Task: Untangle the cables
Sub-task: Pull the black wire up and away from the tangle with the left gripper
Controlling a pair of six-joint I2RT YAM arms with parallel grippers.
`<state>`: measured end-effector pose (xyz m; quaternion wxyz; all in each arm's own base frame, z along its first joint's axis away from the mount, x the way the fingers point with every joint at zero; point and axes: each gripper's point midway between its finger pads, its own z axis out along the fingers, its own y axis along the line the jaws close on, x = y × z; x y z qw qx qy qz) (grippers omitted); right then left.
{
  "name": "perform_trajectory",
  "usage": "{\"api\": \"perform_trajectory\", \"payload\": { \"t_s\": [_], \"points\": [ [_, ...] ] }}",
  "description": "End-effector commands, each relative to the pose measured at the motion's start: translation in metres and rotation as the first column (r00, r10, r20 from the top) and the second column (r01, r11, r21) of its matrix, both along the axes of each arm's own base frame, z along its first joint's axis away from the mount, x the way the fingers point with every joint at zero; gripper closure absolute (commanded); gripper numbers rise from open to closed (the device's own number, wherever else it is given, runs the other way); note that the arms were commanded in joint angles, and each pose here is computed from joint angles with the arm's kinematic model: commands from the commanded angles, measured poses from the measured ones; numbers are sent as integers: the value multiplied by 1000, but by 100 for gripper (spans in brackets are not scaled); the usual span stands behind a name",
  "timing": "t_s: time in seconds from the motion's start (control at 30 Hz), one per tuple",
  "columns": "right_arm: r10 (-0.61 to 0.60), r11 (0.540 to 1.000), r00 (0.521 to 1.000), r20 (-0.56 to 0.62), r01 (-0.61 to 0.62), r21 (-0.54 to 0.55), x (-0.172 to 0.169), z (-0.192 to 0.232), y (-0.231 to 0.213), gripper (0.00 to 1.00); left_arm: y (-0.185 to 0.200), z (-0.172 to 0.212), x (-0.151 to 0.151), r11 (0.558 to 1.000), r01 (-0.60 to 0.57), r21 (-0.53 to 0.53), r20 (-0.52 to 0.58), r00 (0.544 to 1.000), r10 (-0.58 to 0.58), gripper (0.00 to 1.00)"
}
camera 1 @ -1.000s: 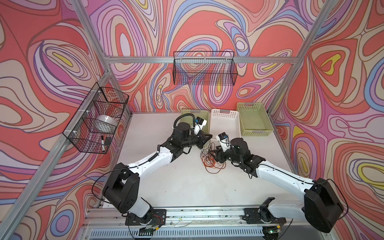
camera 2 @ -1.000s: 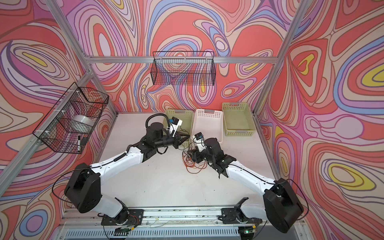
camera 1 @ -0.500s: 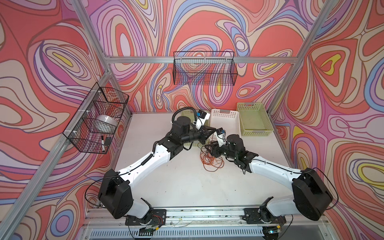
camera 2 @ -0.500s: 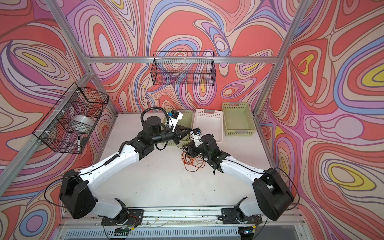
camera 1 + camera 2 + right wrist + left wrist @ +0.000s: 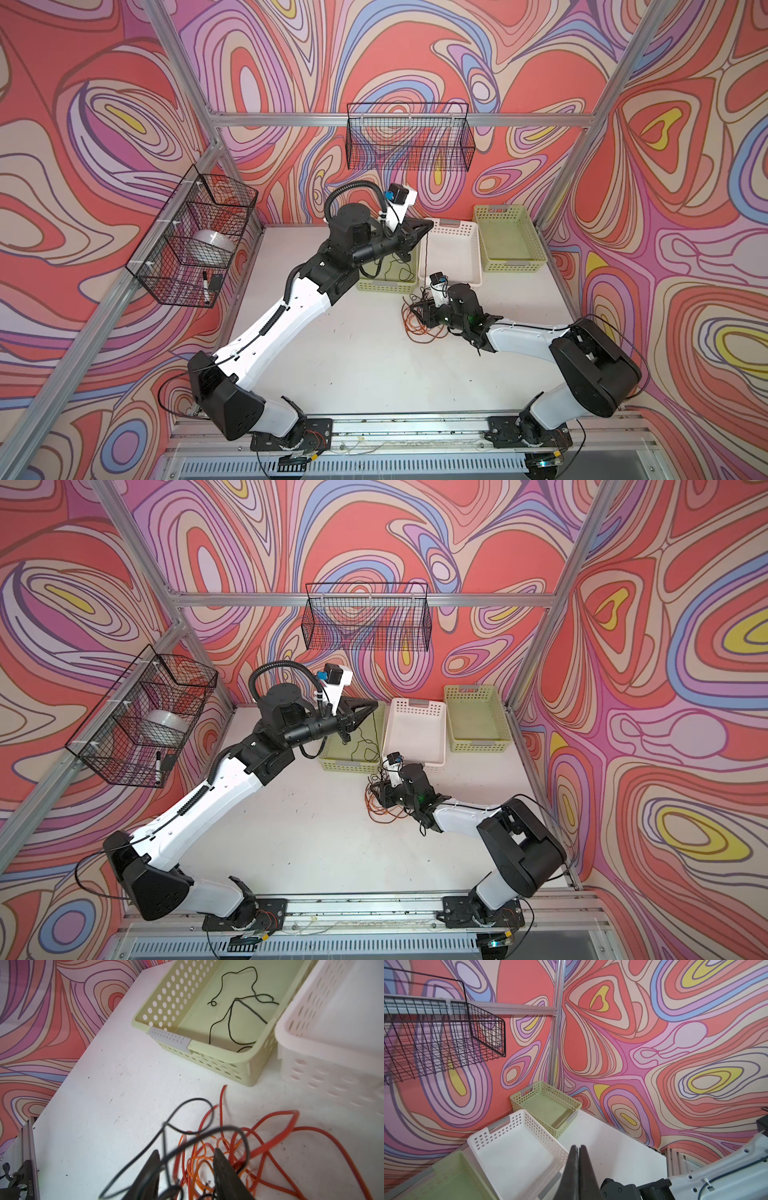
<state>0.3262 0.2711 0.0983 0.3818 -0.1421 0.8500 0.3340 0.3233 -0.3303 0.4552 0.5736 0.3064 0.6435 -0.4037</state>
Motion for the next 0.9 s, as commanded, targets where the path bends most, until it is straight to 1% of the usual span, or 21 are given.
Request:
{"api": "perform_trajectory", "payload": {
  "t_s": [0.0, 0.13, 0.27, 0.33, 0.43, 0.57, 0.67, 0.8, 0.87],
  "points": [
    [-25, 999, 997, -79, 23, -33, -11, -30, -9, 57, 11, 29, 0, 999, -37, 8, 76, 996, 37, 100],
    [-44, 997, 992, -116, 36, -63, -17, -46, -15, 58, 30, 56, 7, 997, -71, -32, 97, 993, 73, 100],
    [-70, 994, 989, -129, 59, -90, -19, -54, -22, 61, 48, 73, 15, 993, -108, -57, 107, 988, 114, 100],
    [-86, 991, 987, -133, 72, -110, -19, -57, -26, 63, 57, 79, 17, 990, -128, -64, 121, 983, 135, 100],
    [-89, 989, 988, -124, 73, -127, -20, -55, -29, 63, 72, 83, 22, 984, -171, -60, 126, 976, 177, 100],
    [-112, 981, 988, -107, 93, -168, -18, -49, -37, 64, 89, 68, 29, 974, -225, -33, 97, 969, 227, 100],
    [-132, 972, 987, -92, 110, -209, -16, -44, -43, 68, 107, 47, 37, 960, -281, -14, 50, 958, 281, 100],
    [-143, 965, 987, -69, 123, -233, -13, -36, -47, 78, 135, 13, 47, 934, -358, 14, -20, 933, 358, 100],
    [-139, 963, 989, -54, 122, -239, -11, -31, -47, 84, 150, -11, 52, 918, -395, 41, -65, 916, 396, 100]
  ]
}}
